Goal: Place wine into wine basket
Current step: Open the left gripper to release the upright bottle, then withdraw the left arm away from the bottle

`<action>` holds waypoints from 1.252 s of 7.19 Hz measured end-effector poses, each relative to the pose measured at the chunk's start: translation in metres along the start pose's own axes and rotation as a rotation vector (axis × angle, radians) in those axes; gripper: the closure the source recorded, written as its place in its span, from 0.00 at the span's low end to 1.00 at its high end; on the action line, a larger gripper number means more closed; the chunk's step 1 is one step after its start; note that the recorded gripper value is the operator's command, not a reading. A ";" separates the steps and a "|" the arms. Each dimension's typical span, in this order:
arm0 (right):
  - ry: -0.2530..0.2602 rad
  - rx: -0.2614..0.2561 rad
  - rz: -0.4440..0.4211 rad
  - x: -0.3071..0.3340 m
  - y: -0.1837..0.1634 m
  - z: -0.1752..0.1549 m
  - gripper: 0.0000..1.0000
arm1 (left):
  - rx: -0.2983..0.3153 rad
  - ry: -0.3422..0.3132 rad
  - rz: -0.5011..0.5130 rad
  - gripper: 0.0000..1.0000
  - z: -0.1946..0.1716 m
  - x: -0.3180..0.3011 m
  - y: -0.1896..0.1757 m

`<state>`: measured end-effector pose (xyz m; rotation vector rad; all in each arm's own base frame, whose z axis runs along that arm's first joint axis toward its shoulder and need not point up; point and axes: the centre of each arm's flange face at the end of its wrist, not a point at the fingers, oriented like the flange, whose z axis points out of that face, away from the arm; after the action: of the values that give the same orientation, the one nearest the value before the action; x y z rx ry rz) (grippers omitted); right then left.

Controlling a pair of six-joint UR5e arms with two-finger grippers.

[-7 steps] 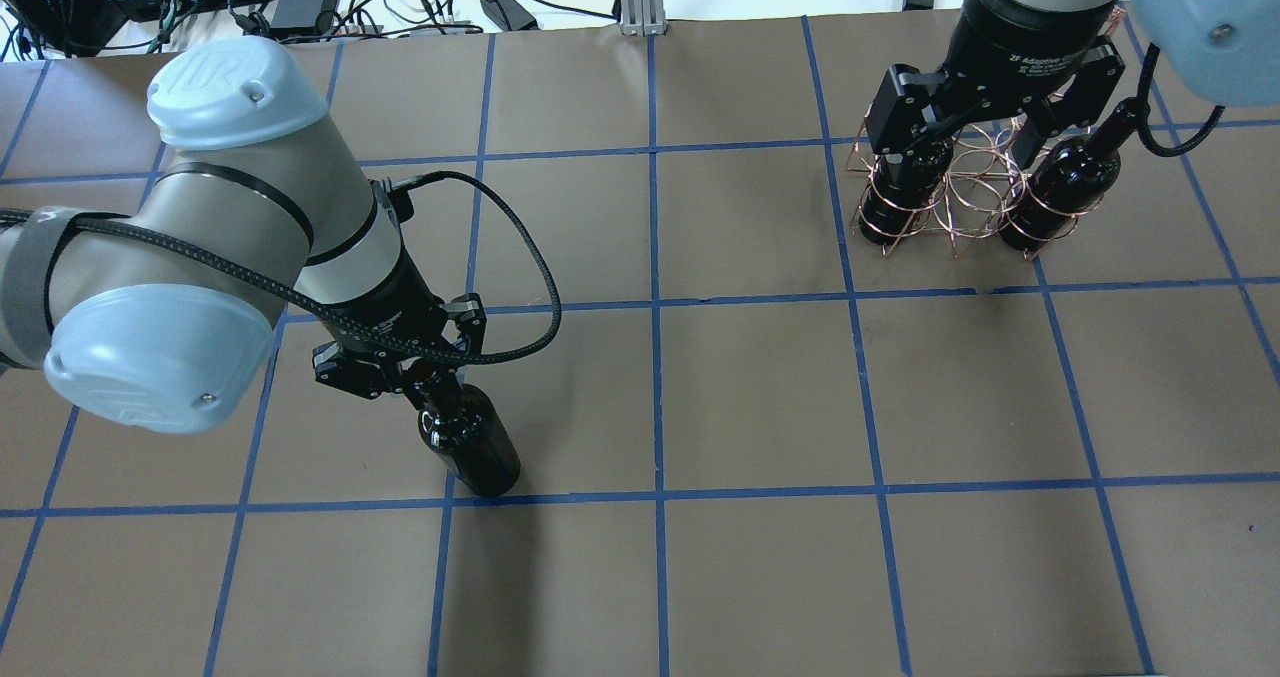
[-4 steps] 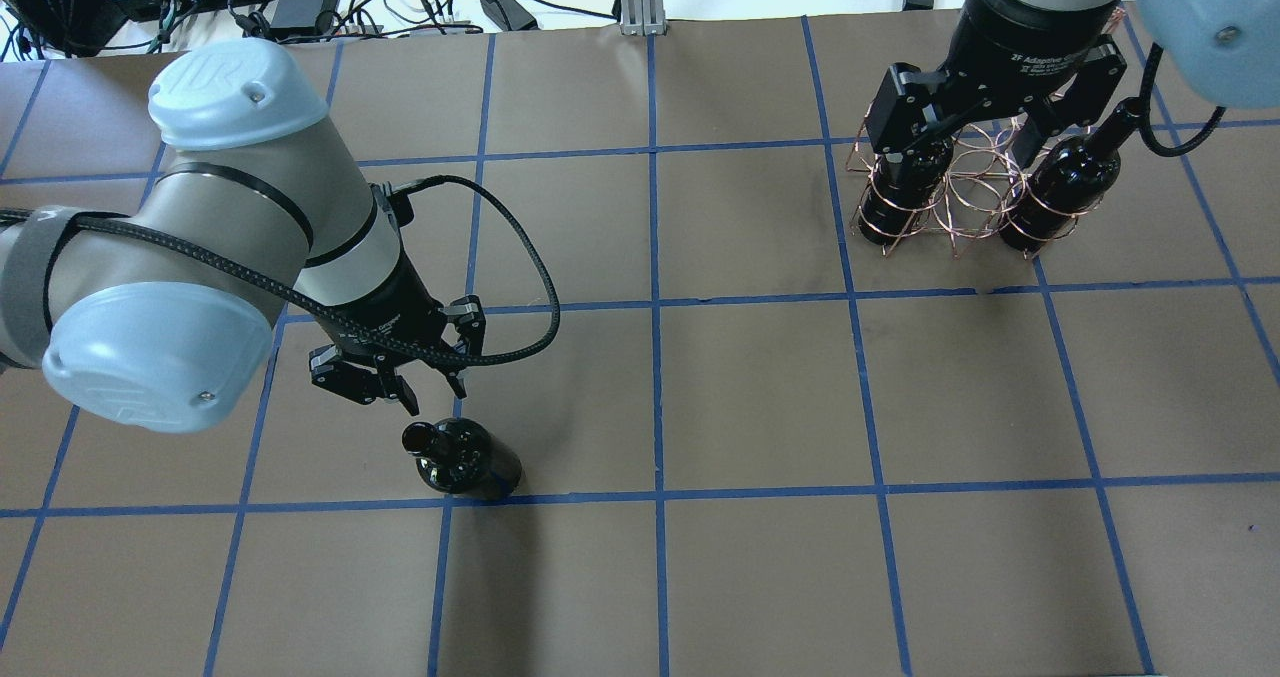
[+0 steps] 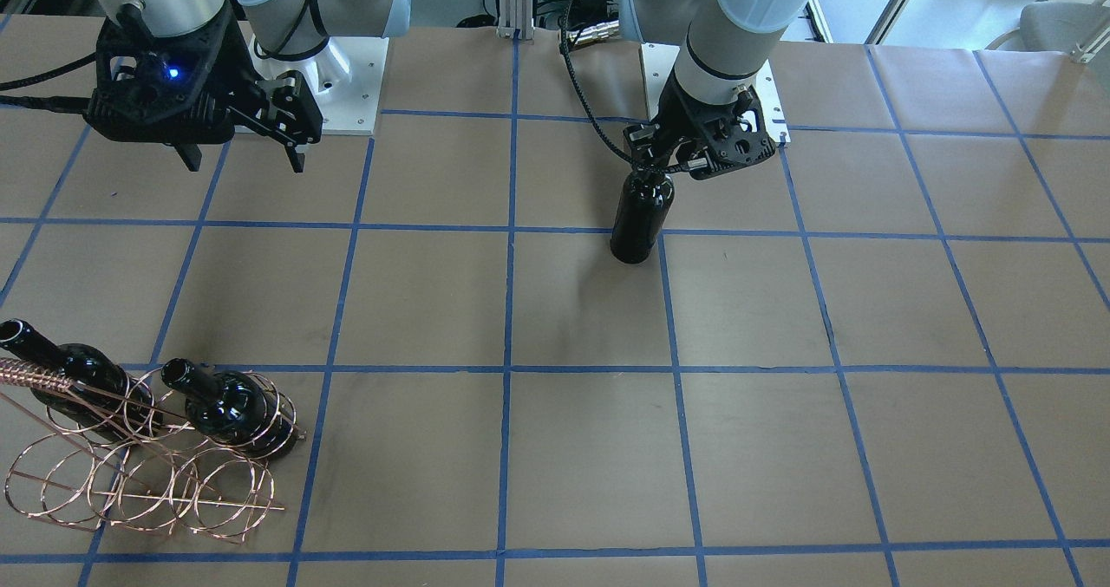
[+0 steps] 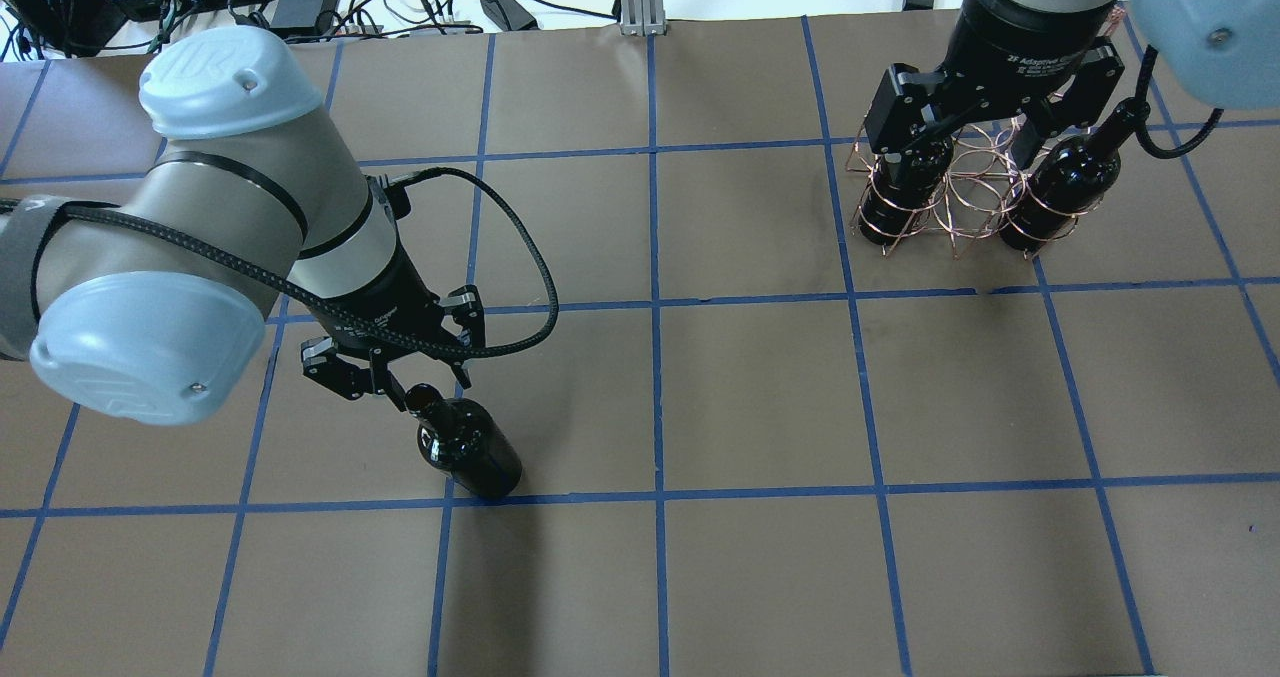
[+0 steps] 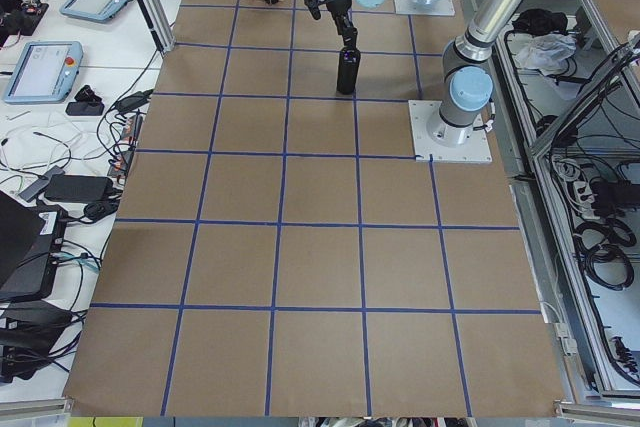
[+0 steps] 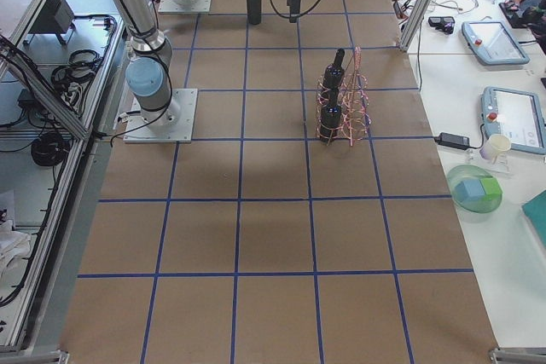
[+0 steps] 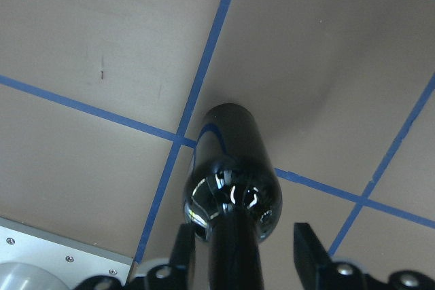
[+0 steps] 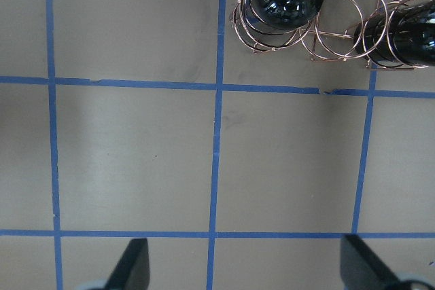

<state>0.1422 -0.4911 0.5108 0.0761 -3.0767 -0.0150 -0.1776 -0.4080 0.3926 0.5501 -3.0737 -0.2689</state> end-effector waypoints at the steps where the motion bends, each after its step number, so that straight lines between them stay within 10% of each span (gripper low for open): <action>1: 0.001 -0.004 0.001 0.000 -0.002 0.002 0.00 | 0.032 0.011 0.012 0.20 -0.018 0.001 -0.009; 9: 0.057 0.043 -0.053 -0.024 0.002 -0.006 0.00 | 0.214 0.031 0.348 0.00 -0.132 -0.213 -0.139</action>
<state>0.1660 -0.4880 0.5149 0.1569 -3.0173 0.0503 0.0749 -0.4850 0.5036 0.0122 -3.1108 0.0731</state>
